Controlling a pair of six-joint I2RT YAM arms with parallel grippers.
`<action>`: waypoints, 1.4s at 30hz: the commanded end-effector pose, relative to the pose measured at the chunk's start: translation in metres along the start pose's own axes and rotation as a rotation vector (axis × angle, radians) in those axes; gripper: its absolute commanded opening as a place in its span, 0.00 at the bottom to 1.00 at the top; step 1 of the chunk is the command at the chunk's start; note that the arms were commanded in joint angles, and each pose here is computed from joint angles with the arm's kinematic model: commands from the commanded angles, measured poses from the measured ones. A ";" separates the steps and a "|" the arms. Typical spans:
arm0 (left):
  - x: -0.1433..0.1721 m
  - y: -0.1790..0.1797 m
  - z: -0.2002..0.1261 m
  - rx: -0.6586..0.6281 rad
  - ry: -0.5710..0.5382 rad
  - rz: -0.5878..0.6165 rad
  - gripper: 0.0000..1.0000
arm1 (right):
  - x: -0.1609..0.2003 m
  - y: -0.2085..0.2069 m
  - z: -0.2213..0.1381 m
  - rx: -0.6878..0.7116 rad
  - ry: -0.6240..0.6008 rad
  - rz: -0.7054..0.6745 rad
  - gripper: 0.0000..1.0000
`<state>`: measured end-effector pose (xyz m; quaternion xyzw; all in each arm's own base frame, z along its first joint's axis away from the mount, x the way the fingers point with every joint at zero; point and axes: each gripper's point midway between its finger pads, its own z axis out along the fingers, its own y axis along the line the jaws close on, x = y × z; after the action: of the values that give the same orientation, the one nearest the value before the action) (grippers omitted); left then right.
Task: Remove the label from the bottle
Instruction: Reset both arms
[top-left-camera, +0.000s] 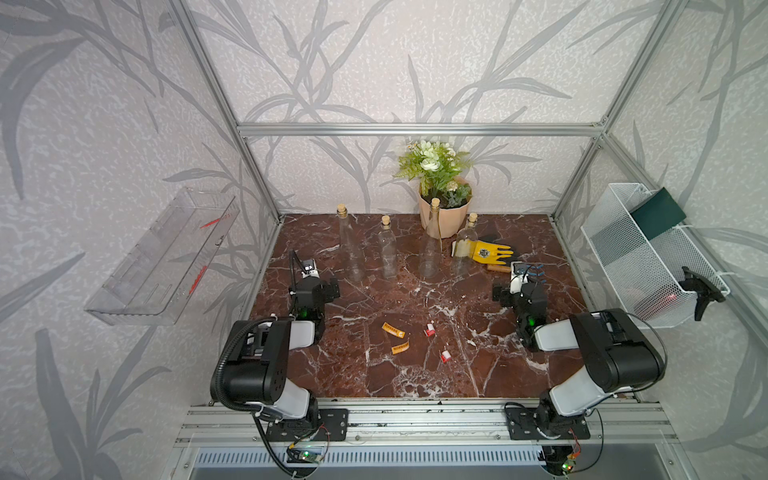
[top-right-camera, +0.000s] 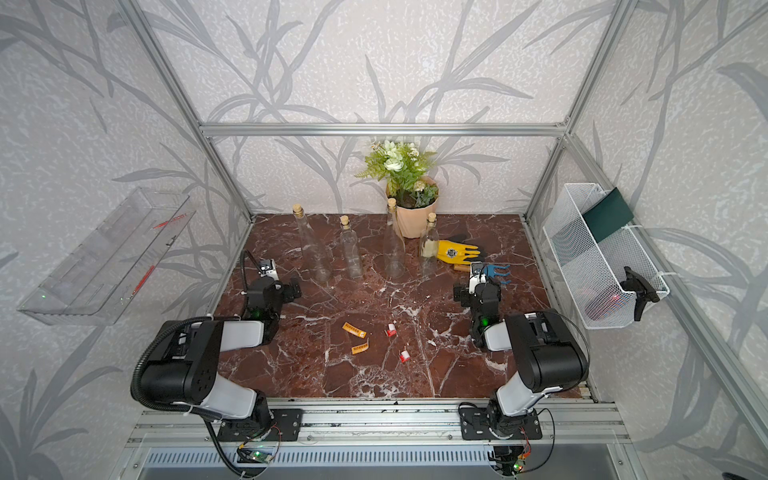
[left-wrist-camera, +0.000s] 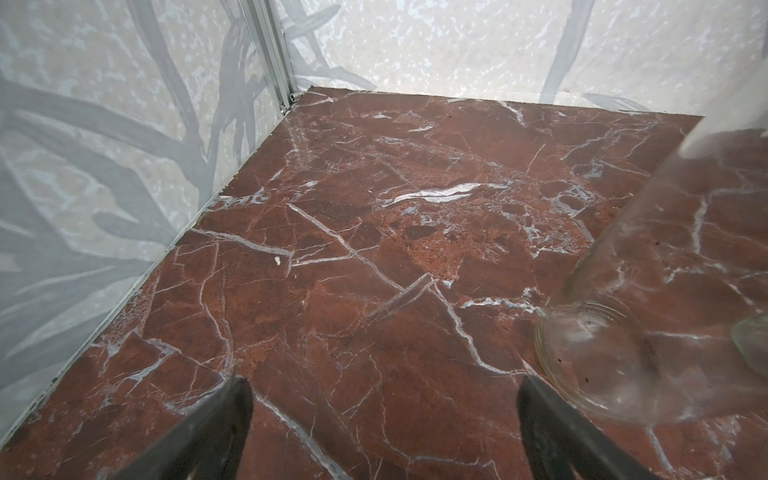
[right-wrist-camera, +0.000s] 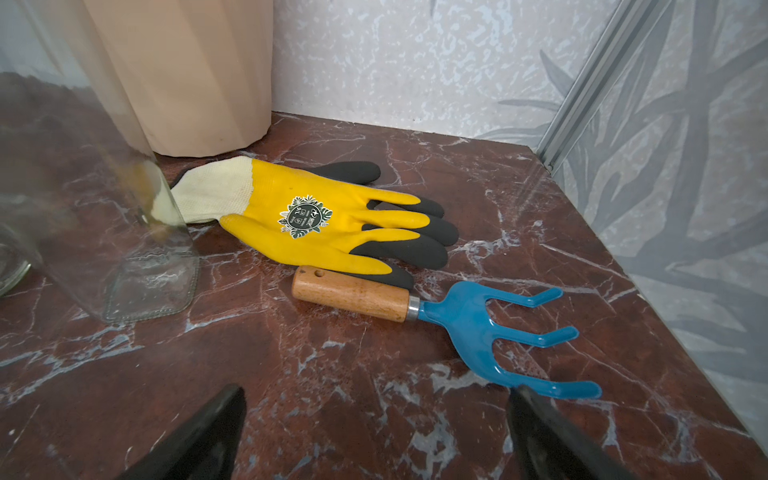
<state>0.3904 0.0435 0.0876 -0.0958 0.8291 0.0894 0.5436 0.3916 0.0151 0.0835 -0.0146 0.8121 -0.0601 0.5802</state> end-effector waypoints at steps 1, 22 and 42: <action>-0.005 0.001 0.000 -0.001 -0.027 -0.005 0.99 | -0.012 0.000 0.000 -0.006 -0.033 0.011 0.99; -0.006 0.001 0.000 -0.002 -0.031 -0.003 0.98 | -0.012 0.004 0.000 -0.011 -0.032 -0.004 0.86; -0.005 0.001 0.001 0.001 -0.022 -0.002 0.99 | -0.012 0.004 0.001 -0.010 -0.031 -0.005 0.99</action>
<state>0.3918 0.0433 0.0906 -0.0956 0.8255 0.0876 0.5493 0.3915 0.0175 0.0835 -0.0200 0.8120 -0.0604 0.5802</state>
